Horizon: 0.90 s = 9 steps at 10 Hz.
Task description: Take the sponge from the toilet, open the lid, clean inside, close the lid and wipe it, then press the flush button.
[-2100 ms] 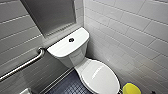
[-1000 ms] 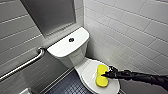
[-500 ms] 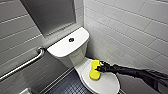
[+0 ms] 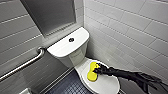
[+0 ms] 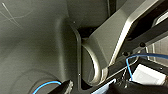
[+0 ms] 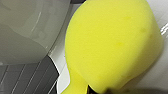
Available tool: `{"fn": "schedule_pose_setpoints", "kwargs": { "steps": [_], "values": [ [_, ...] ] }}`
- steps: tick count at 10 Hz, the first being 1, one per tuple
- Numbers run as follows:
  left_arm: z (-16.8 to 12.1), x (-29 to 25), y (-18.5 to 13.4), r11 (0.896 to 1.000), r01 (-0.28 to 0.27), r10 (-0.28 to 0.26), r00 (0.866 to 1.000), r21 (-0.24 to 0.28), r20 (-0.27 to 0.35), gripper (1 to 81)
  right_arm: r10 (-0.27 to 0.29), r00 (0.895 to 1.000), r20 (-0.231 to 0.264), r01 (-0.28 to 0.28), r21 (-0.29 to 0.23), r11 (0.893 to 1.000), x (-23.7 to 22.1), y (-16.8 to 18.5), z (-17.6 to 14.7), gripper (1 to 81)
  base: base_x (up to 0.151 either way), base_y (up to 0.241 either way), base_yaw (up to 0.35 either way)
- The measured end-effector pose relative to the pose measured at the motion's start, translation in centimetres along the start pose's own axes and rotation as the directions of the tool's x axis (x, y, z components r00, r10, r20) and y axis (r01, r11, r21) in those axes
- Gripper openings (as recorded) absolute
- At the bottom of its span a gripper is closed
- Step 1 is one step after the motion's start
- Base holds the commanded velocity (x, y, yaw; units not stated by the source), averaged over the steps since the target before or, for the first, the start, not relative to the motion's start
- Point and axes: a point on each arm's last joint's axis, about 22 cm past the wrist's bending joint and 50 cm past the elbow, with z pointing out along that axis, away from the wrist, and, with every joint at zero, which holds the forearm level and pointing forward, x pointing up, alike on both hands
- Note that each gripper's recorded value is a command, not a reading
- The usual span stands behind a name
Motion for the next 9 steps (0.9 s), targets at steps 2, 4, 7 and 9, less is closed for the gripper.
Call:
{"fn": "schedule_pose_setpoints", "kwargs": {
  "steps": [2, 4, 7, 9],
  "values": [
    [0.0, -0.4, 0.1, 1.0, 0.002, -0.002, 1.0, -0.001, 0.004, 81.1, 0.037, 0.998, -0.054, -0.036, 0.034, 0.999, -0.9, 1.1, 0.2, 1.0, 0.0, 0.0, 0.0],
    [0.0, -0.3, 0.1, 1.0, 0.003, -0.003, 1.0, -0.001, 0.003, 81.1, 0.05, 0.997, -0.055, -0.048, 0.046, 0.998, -1.5, 2.1, -0.6, 1.0, 0.0, 0.0, 0.0],
    [0.1, -0.3, 0.2, 1.0, 0.002, -0.002, 1.0, -0.003, 0.003, 81.1, 0.078, 0.997, -0.016, -0.078, 0.05, 0.996, -4.0, 5.4, -4.0, 1.0, 0.0, 0.0, 0.0],
    [0.1, -0.3, 0.2, 1.0, 0.002, -0.002, 1.0, -0.003, 0.003, 81.1, 0.119, 0.992, -0.045, -0.117, 0.046, 0.992, -5.7, 9.7, -6.9, 1.0, 0.0, 0.0, 0.0]
  ]
}}
